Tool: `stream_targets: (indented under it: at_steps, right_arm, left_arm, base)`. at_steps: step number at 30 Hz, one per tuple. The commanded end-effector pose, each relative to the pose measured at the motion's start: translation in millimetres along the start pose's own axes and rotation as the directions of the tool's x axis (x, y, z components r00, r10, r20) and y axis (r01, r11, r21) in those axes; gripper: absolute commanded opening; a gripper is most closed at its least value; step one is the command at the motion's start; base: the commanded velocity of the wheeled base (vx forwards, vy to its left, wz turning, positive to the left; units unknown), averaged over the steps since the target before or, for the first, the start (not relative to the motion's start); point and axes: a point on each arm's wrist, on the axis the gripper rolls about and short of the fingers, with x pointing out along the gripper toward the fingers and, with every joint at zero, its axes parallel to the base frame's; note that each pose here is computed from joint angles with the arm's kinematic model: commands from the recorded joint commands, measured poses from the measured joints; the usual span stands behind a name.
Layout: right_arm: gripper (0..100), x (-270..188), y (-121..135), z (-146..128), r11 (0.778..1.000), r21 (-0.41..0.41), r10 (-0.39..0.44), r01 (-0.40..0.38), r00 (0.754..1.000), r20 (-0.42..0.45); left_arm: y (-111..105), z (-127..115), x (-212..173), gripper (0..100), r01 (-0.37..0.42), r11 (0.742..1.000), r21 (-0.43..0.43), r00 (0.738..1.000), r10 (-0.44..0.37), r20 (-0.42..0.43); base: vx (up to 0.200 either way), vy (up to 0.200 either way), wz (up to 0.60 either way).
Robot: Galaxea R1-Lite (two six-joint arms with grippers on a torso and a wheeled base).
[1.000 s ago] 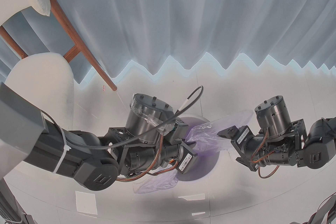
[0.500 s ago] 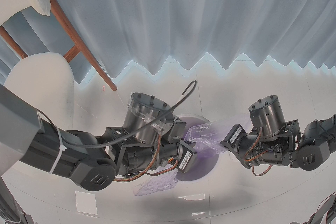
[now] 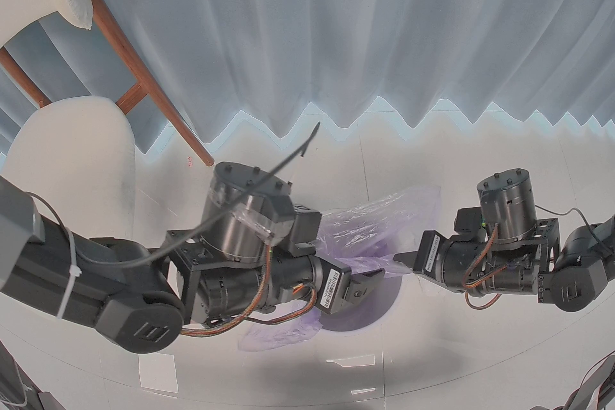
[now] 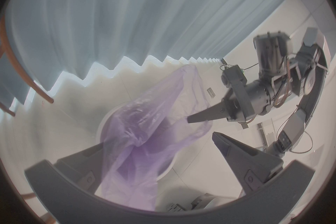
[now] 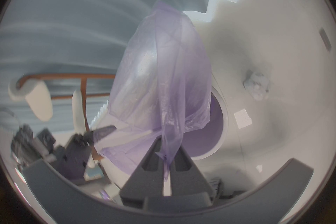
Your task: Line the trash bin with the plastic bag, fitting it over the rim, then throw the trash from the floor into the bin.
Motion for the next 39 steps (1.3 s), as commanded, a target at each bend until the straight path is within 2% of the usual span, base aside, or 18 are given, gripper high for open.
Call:
stream_targets:
  at_steps: [1,3,4,5,9,17,21,22,26,34,39]
  right_arm:
    - [0,-18,-38,6,0.977,-0.204,0.051,-0.058,0.998,-0.042]
    - [0,-19,-48,10,0.960,-0.270,0.062,-0.077,0.996,-0.064]
    - [0,-19,-48,10,0.960,-0.270,0.062,-0.077,0.996,-0.064]
    - [0,-19,-51,12,0.946,-0.310,0.079,-0.099,0.994,-0.077]
    - [0,-18,-49,15,0.938,-0.325,0.097,-0.116,0.992,-0.076]
    - [0,-18,-50,15,0.940,-0.324,0.089,-0.108,0.993,-0.074]
    - [0,-19,-51,16,0.941,-0.322,0.087,-0.105,0.994,-0.071]
    - [0,-19,-52,15,0.942,-0.321,0.083,-0.102,0.994,-0.073]
    - [0,-19,-52,15,0.941,-0.321,0.084,-0.103,0.994,-0.072]
    - [0,-18,-50,18,0.942,-0.323,0.076,-0.089,0.996,-0.052]
    - [0,-20,-51,17,0.943,-0.319,0.077,-0.089,0.996,-0.050]
  left_arm:
    - [14,4,-44,100,-0.037,0.992,-0.122,0.997,0.044,0.056]
    - [22,0,-56,100,-0.060,0.982,-0.179,0.996,0.071,0.058]
    - [22,0,-56,100,-0.060,0.982,-0.179,0.996,0.071,0.058]
    - [30,-5,-66,100,-0.086,0.969,-0.230,0.993,0.101,0.053]
    - [43,-16,-69,100,-0.134,0.957,-0.259,0.989,0.145,0.022]
    - [37,-36,-69,100,-0.119,0.963,-0.242,0.993,0.111,-0.047]
    - [35,-38,-66,100,-0.110,0.965,-0.237,0.993,0.099,-0.057]
    - [33,-40,-60,100,-0.085,0.970,-0.227,0.995,0.072,-0.066]
    - [35,-46,-47,100,-0.065,0.979,-0.192,0.997,0.055,-0.061]
    - [40,-66,-24,100,-0.064,0.983,-0.173,0.996,0.051,-0.078]
    - [46,-75,-9,100,-0.071,0.983,-0.170,0.996,0.062,-0.058]
  base:
    - [0.000,0.000,0.00]
    - [0.000,0.000,0.00]
    - [0.000,0.000,0.00]
    - [0.000,0.000,0.00]
    - [0.000,0.000,0.00]
    - [0.000,0.000,0.00]
    - [0.000,0.000,0.00]
    - [0.000,0.000,0.00]
    - [0.000,0.000,0.00]
    - [0.000,0.000,0.00]
    - [0.000,0.000,0.00]
